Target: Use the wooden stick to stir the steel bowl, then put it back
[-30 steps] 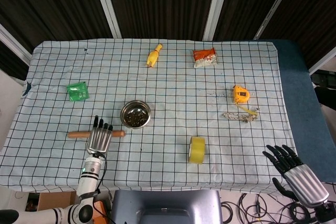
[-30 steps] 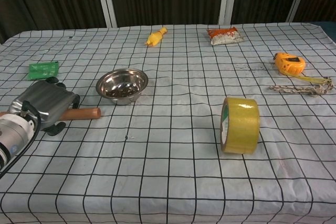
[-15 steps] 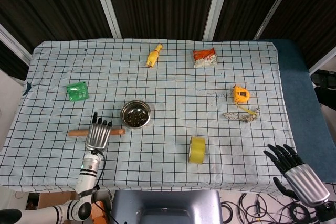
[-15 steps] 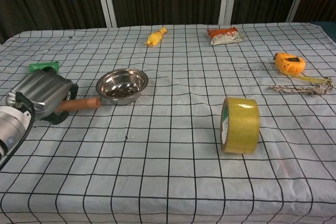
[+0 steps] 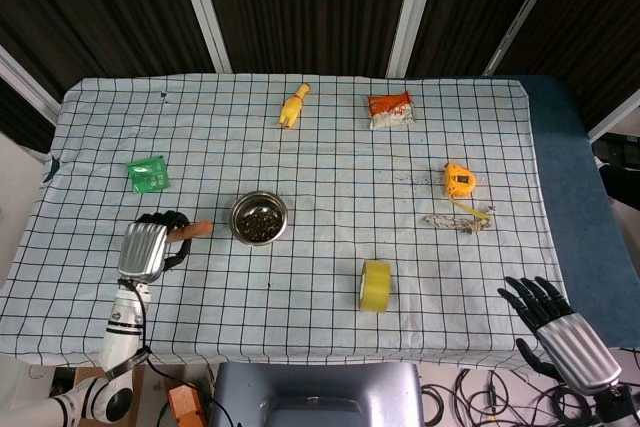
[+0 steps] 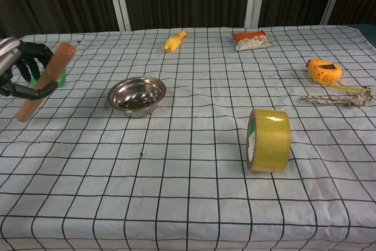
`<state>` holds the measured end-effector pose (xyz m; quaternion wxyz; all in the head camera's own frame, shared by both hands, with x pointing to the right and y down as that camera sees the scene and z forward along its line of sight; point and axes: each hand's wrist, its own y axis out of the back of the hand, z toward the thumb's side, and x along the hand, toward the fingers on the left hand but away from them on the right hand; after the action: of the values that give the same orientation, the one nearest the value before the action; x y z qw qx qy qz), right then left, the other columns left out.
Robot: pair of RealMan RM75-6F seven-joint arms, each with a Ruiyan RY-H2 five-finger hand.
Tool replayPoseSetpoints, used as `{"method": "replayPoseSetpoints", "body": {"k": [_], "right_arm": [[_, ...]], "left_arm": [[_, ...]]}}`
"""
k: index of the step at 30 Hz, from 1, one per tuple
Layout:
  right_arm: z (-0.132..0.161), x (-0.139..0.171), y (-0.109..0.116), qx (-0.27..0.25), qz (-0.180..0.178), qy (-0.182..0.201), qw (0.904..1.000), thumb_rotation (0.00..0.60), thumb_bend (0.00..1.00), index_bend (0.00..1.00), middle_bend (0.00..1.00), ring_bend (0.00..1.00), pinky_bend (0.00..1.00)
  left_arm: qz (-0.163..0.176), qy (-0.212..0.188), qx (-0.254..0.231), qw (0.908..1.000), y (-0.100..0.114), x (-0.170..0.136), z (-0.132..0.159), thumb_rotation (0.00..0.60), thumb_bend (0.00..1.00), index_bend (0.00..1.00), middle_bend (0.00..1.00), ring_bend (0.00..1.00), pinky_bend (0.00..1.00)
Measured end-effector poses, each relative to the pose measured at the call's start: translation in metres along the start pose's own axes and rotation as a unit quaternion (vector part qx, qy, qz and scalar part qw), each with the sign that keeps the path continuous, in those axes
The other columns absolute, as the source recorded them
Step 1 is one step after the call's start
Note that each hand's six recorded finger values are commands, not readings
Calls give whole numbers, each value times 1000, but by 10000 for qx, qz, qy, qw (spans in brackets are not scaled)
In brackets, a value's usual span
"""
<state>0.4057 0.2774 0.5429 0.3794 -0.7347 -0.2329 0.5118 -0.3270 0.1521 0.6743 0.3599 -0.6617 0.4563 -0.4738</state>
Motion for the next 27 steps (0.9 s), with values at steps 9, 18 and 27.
{"method": "replayPoseSetpoints", "body": {"k": [9, 18, 27], "right_arm": [[3, -2, -4, 42, 52, 16, 10000, 600, 429, 0, 0, 0, 5], [9, 1, -3, 65, -75, 145, 9998, 600, 429, 0, 0, 0, 5], [11, 2, -6, 89, -25, 190, 9998, 600, 429, 0, 0, 0, 5]], "left_arm": [[543, -163, -2189, 9741, 25, -12, -8, 600, 482, 676, 674, 509, 493], [84, 187, -3860, 9223, -3, -21, -17, 600, 482, 680, 654, 494, 475], [-148, 350, -4164, 9084, -27, -28, -25, 600, 497, 678, 630, 472, 452]]}}
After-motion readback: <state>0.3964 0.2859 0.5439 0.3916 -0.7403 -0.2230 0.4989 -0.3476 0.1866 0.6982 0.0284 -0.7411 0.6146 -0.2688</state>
